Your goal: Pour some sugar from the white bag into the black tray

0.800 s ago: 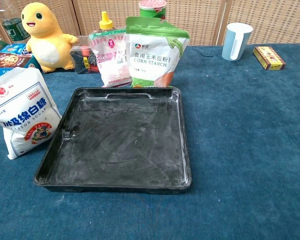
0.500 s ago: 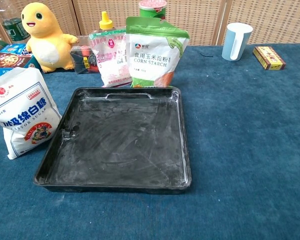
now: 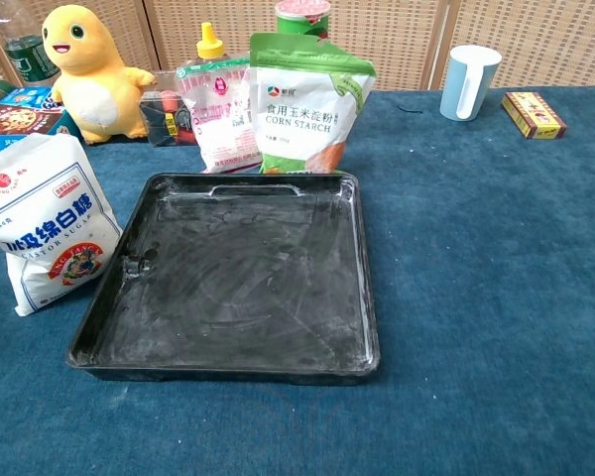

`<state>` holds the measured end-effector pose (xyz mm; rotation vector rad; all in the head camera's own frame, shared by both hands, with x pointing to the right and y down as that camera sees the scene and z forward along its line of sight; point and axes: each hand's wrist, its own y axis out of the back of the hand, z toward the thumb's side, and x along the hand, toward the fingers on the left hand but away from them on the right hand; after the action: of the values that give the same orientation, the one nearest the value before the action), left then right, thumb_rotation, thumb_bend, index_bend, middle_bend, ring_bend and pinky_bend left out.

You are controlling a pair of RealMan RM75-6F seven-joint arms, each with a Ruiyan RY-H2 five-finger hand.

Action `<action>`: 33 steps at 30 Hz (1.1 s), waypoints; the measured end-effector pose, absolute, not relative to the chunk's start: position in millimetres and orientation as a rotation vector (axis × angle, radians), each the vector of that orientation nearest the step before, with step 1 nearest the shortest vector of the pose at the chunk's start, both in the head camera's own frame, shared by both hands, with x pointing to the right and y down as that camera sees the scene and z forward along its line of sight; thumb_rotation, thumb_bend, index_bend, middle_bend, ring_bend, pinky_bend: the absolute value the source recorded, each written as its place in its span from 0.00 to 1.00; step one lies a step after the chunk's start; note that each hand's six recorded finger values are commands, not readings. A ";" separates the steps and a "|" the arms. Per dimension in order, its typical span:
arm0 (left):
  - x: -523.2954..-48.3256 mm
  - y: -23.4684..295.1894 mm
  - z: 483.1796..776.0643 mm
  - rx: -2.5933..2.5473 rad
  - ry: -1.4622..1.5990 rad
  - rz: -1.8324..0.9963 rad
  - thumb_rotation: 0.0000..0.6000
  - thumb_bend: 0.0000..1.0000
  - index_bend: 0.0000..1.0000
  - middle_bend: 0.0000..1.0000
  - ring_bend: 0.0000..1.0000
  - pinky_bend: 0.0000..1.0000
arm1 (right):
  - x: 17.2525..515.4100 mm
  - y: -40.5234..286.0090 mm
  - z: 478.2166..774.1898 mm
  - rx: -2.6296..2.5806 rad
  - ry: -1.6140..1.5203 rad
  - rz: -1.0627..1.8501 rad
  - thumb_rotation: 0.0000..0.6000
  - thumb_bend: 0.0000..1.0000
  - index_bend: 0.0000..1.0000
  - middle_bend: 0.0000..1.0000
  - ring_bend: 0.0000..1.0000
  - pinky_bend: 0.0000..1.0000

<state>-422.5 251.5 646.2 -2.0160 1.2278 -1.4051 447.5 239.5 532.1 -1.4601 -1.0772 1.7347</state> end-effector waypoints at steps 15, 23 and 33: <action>-379.2 245.1 690.4 -2.099 1.317 -1.371 1.00 0.04 0.02 0.00 0.06 0.03 | 456.0 237.5 526.0 -1.456 -1.130 1.731 1.00 0.02 0.01 0.00 0.00 0.02; -359.7 239.2 705.4 -2.112 1.315 -1.377 1.00 0.05 0.02 0.00 0.06 0.03 | 459.1 236.7 525.5 -1.464 -1.152 1.735 1.00 0.03 0.01 0.00 0.00 0.02; -340.7 231.8 718.2 -2.083 1.284 -1.384 1.00 0.23 0.15 0.02 0.09 0.09 | 465.0 235.0 521.3 -1.473 -1.198 1.727 1.00 0.03 0.01 0.00 0.00 0.02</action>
<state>-340.7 231.8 718.2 -2.0828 1.2837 -1.3836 465.0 235.0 521.3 -1.4735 -1.1976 1.7271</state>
